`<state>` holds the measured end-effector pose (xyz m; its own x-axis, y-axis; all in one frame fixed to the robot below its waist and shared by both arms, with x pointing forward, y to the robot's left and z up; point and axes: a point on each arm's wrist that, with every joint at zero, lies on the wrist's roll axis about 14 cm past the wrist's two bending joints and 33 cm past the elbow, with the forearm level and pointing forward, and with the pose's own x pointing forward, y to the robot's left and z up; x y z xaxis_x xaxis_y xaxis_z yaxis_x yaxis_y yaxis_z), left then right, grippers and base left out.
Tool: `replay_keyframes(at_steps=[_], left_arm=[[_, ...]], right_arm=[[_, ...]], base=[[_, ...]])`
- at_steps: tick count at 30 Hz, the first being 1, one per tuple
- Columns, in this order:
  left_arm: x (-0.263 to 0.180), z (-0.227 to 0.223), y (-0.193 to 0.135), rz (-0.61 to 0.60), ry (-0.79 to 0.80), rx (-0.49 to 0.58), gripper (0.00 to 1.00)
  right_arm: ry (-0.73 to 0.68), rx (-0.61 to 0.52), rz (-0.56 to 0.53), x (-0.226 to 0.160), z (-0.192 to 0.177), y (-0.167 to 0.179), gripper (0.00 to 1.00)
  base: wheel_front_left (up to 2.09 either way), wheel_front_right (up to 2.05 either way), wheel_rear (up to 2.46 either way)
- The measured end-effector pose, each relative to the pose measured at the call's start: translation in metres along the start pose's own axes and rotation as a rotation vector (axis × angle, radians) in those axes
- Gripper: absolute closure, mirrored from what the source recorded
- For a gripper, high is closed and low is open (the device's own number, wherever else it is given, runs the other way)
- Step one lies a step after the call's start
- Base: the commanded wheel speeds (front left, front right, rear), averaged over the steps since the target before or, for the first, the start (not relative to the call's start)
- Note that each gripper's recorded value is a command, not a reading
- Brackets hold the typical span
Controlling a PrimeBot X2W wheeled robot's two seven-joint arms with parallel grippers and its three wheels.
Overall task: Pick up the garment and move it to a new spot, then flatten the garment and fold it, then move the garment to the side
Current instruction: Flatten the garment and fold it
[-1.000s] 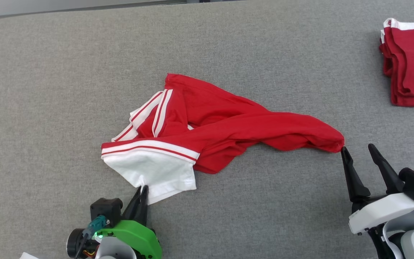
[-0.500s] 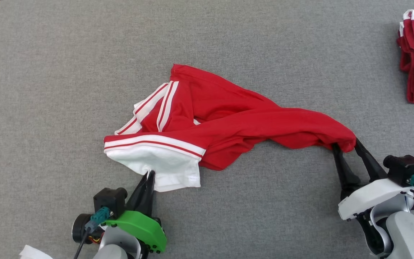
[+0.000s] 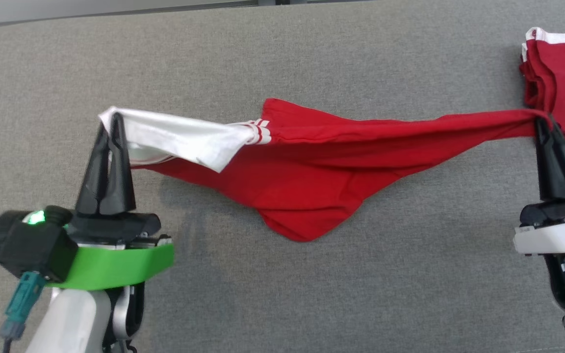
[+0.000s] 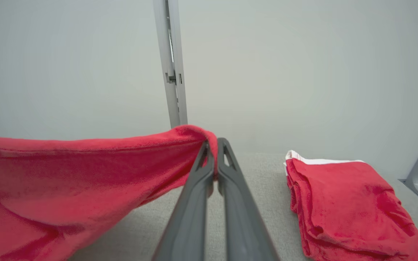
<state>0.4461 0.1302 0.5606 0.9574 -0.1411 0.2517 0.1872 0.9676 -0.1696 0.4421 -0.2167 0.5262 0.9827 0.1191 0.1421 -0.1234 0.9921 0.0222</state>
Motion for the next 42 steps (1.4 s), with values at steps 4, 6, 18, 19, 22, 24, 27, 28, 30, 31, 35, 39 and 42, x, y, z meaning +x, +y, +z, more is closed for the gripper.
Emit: replay_keyframes(at_steps=[4,6,18,19,22,24,27,28,30,31,35,39,42], left_arm=[[0.014,0.075,-0.017,-0.072,-0.236,0.051,1.0],[0.018,0.117,-0.027,-0.115,-0.367,0.085,1.0],[0.009,0.284,-0.098,-0.346,-0.85,0.228,1.0],[0.011,0.286,-0.103,-0.364,-0.849,0.231,1.0],[0.026,0.28,-0.109,-0.381,-0.811,0.229,1.0],[0.039,0.272,-0.109,-0.385,-0.776,0.215,1.0],[0.067,0.253,-0.107,-0.388,-0.709,0.188,1.0],[0.079,0.246,-0.105,-0.386,-0.684,0.185,1.0],[0.105,0.229,-0.103,-0.386,-0.635,0.167,1.0],[0.115,0.222,-0.102,-0.385,-0.617,0.17,1.0],[0.17,0.188,-0.089,-0.354,-0.53,0.165,1.0],[0.216,0.159,-0.069,-0.301,-0.464,0.143,1.0],[0.24,0.145,-0.061,-0.272,-0.429,0.126,1.0]], right_arm=[[-0.151,-0.087,0.014,0.006,0.061,-0.004,1.0],[-0.234,-0.144,0.017,0.007,0.096,-0.006,1.0],[-0.565,-0.36,-0.008,-0.014,0.256,-0.017,1.0],[-0.571,-0.357,-0.008,-0.014,0.261,-0.018,1.0],[-0.567,-0.345,0.001,-0.008,0.262,-0.019,1.0],[-0.548,-0.326,0.008,0.0,0.256,-0.021,1.0],[-0.503,-0.291,0.025,0.019,0.24,-0.024,1.0],[-0.487,-0.278,0.034,0.027,0.234,-0.024,1.0],[-0.458,-0.237,0.05,0.048,0.221,-0.025,1.0],[-0.449,-0.229,0.053,0.056,0.217,-0.026,1.0],[-0.426,-0.177,0.091,0.104,0.202,-0.021,1.0],[-0.429,-0.127,0.113,0.148,0.194,-0.015,1.0],[-0.415,-0.097,0.107,0.172,0.188,-0.013,1.0]], base=[[0.0,0.0,0.0],[0.0,0.0,0.0],[0.0,0.0,0.0],[0.0,0.0,0.0],[0.0,0.0,0.0],[0.0,0.0,0.0],[0.0,0.0,0.0],[0.0,0.0,0.0],[0.0,0.0,0.0],[0.0,0.0,0.0],[0.0,0.0,0.0],[0.0,0.0,0.0],[0.0,0.0,0.0]])
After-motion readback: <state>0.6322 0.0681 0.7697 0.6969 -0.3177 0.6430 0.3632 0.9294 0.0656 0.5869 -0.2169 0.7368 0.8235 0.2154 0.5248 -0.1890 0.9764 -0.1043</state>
